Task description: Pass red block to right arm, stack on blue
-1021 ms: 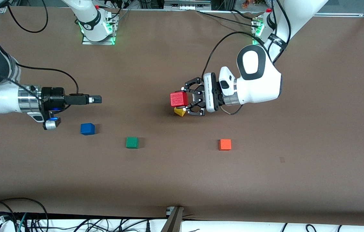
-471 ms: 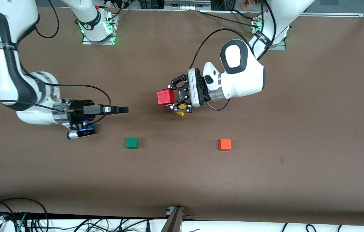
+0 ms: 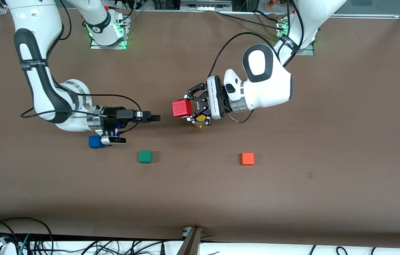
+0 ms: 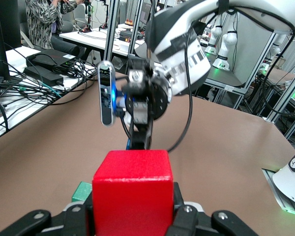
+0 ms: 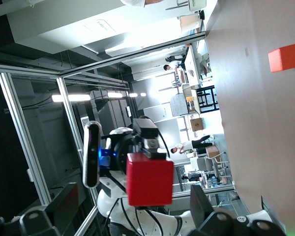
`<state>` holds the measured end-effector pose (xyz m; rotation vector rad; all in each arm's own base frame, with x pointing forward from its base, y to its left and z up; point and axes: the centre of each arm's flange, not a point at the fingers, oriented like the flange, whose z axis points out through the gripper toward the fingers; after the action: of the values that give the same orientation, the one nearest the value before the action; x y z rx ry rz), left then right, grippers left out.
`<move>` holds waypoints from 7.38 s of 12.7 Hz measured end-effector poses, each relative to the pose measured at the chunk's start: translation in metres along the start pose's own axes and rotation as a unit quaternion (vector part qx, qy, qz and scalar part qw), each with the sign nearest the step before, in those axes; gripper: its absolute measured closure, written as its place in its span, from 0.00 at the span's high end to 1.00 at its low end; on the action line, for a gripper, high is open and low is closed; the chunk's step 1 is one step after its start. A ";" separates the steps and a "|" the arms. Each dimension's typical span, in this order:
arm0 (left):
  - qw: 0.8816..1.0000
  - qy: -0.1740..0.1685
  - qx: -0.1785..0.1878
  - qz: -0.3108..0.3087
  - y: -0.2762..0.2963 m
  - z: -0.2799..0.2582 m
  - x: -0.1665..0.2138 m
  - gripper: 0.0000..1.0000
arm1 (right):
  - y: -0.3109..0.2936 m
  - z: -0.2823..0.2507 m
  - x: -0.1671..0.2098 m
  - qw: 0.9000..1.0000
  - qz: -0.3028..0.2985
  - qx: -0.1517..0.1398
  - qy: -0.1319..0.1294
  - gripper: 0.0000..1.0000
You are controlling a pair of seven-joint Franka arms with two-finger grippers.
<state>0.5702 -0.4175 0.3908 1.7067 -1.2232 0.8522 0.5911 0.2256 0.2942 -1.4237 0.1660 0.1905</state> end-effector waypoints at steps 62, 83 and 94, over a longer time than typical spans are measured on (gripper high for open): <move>0.907 -0.285 0.034 -0.308 0.013 -0.137 0.060 1.00 | -0.012 -0.205 0.023 0.678 -0.173 -0.713 0.048 0.55; 0.653 -0.315 0.440 -0.531 0.017 -0.431 0.029 1.00 | 0.010 -0.198 0.022 0.659 -0.182 -0.727 0.071 0.55; 0.643 -0.360 0.449 -0.505 0.032 -0.416 0.038 1.00 | 0.010 -0.198 0.022 0.660 -0.176 -0.726 0.079 0.55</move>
<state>0.5294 -0.0580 0.6017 3.2147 0.0972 -0.0688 0.6101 0.0313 0.2519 -3.0649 -0.2125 -0.2173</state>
